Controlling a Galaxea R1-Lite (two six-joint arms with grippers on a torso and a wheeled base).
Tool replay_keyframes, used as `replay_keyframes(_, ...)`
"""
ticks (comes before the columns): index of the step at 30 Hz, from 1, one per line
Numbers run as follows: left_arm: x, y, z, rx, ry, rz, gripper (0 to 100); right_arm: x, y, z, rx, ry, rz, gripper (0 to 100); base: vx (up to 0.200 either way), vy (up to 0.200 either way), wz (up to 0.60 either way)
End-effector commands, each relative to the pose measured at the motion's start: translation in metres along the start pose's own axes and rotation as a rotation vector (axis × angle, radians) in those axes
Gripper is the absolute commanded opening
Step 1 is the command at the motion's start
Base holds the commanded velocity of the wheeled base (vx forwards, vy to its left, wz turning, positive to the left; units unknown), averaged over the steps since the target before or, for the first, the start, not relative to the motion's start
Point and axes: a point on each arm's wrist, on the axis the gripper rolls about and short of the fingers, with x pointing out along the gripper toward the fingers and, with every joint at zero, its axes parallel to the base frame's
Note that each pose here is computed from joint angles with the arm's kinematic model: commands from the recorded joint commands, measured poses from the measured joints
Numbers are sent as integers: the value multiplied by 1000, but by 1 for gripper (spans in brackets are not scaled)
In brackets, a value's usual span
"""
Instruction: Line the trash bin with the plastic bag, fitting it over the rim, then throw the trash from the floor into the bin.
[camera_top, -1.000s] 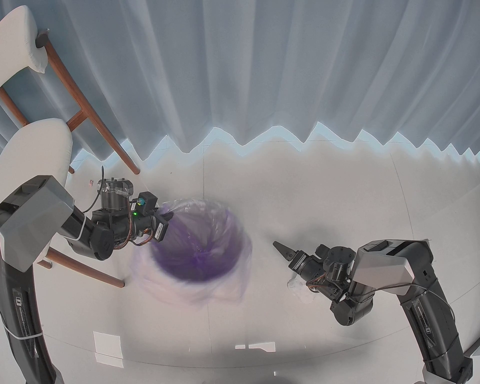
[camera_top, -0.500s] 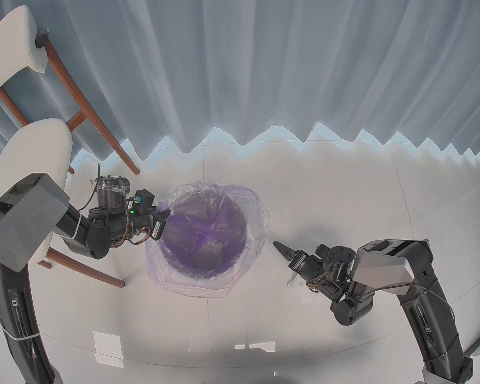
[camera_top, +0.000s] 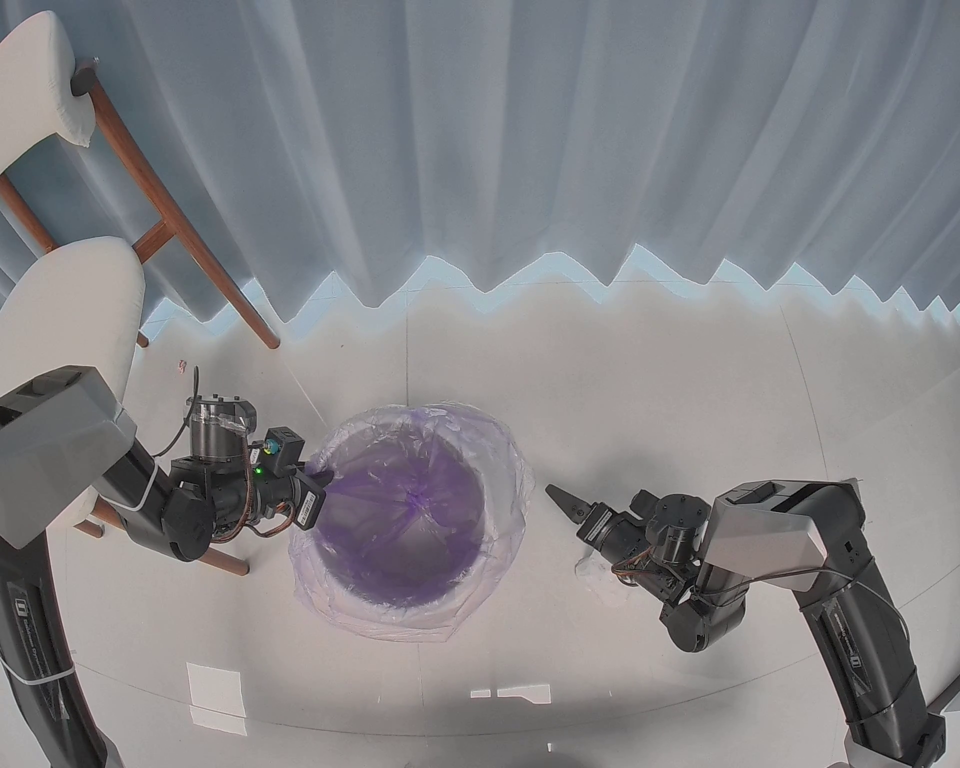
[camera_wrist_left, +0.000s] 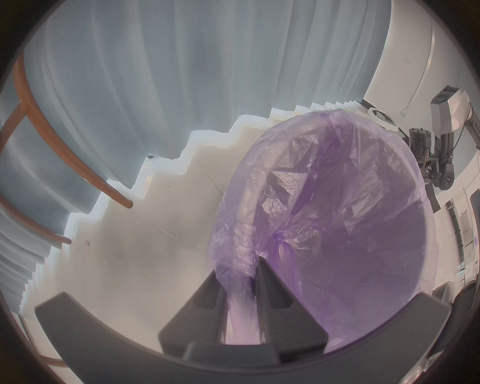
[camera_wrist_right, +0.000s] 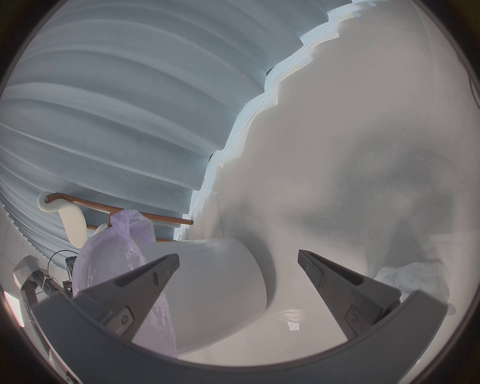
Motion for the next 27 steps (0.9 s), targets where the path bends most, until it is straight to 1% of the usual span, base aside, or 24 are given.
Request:
replay_keyframes(1,-12,1,12,7,-20,27,0,0,1,1,-3,-10,13,100,0,0,0)
replay_keyframes(2,-20,2,19,6,-32,34,0,0,1,1,-5,-11,14,100,0,0,0)
replay_keyframes(4,-26,3,23,-9,-33,36,0,0,1,1,-5,-10,13,100,0,0,0)
replay_keyframes(6,-27,3,22,-30,-34,35,0,0,1,1,-5,-11,14,100,0,0,0)
replay_keyframes(13,-28,3,23,-39,-40,46,0,0,1,1,-5,-11,14,100,0,0,0)
replay_keyframes(14,-28,3,23,-40,-36,53,100,0,1,0,-5,-10,13,100,0,0,0)
replay_keyframes(18,-29,3,22,-40,-42,59,100,0,1,1,-5,-11,14,100,0,0,0)
replay_keyframes(23,-30,3,25,-32,-86,78,100,0,1,1,-5,-11,14,100,0,0,0)
replay_keyframes(27,-48,0,26,-37,-117,90,100,0,1,1,-5,-11,14,100,0,0,0)
